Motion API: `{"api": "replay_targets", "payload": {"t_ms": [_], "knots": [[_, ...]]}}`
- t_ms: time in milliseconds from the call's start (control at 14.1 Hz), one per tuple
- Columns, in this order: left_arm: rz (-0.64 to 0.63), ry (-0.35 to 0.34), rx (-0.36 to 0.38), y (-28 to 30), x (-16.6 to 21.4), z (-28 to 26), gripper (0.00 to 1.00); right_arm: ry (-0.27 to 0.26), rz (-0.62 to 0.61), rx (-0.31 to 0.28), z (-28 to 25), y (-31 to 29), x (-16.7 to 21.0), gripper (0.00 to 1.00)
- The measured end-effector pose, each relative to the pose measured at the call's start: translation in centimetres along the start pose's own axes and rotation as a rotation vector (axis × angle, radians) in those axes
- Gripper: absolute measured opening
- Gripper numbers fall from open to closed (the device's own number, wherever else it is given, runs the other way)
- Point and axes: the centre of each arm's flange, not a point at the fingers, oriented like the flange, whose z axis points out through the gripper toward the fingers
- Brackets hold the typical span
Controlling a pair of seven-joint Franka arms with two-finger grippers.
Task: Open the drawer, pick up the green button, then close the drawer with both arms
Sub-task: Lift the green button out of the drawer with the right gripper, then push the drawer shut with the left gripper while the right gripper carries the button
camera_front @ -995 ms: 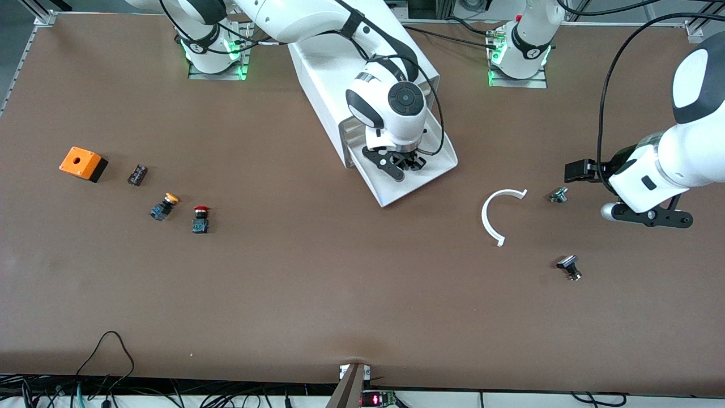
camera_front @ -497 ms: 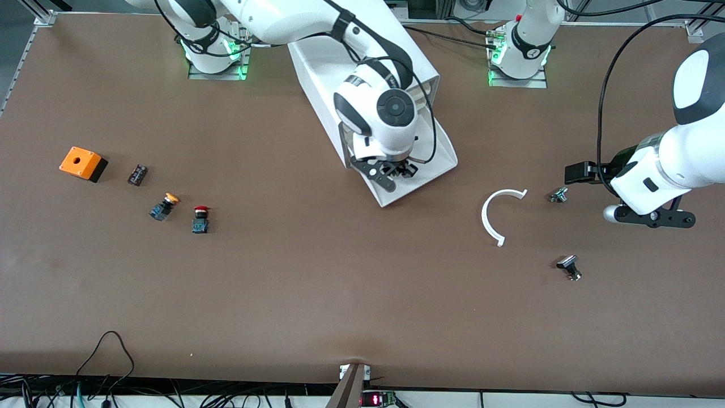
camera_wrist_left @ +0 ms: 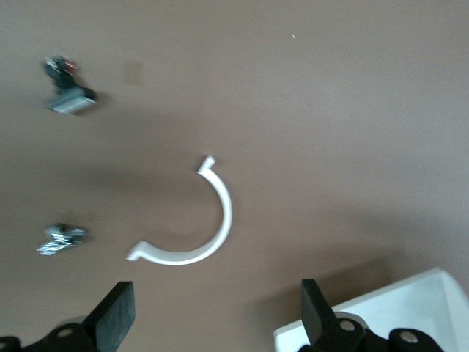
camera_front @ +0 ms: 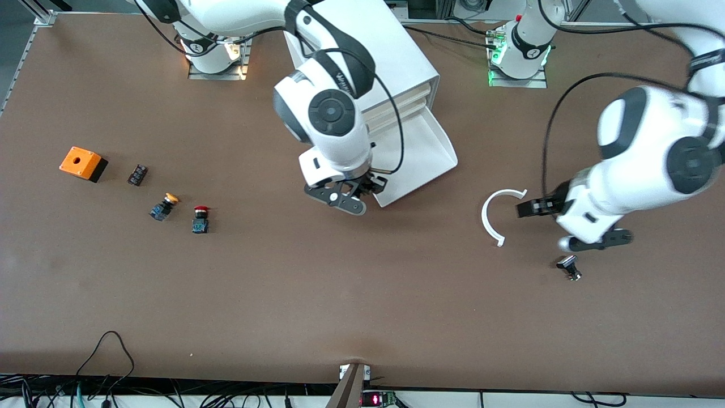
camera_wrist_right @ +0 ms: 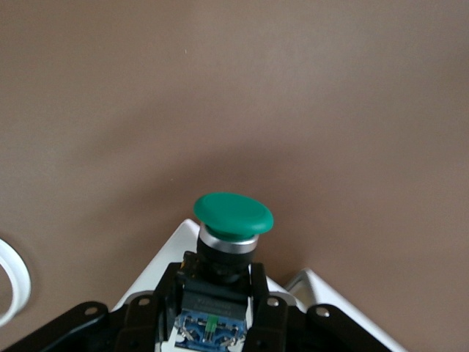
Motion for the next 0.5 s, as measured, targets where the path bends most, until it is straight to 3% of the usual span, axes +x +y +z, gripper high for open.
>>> {"api": "replay_targets", "payload": {"t_ms": [284,497], "knots": [[-0.152,0.016,-0.041,4.8,-4.0,9.6,0.98,0.011,-0.291,-0.084,-3.8,6.1,5.0,0.42],[-0.197,0.005,-0.044,7.5,-8.0,14.6,0.98,0.003,-0.419,-0.142,-3.0,10.2,7.8,0.42]]}}
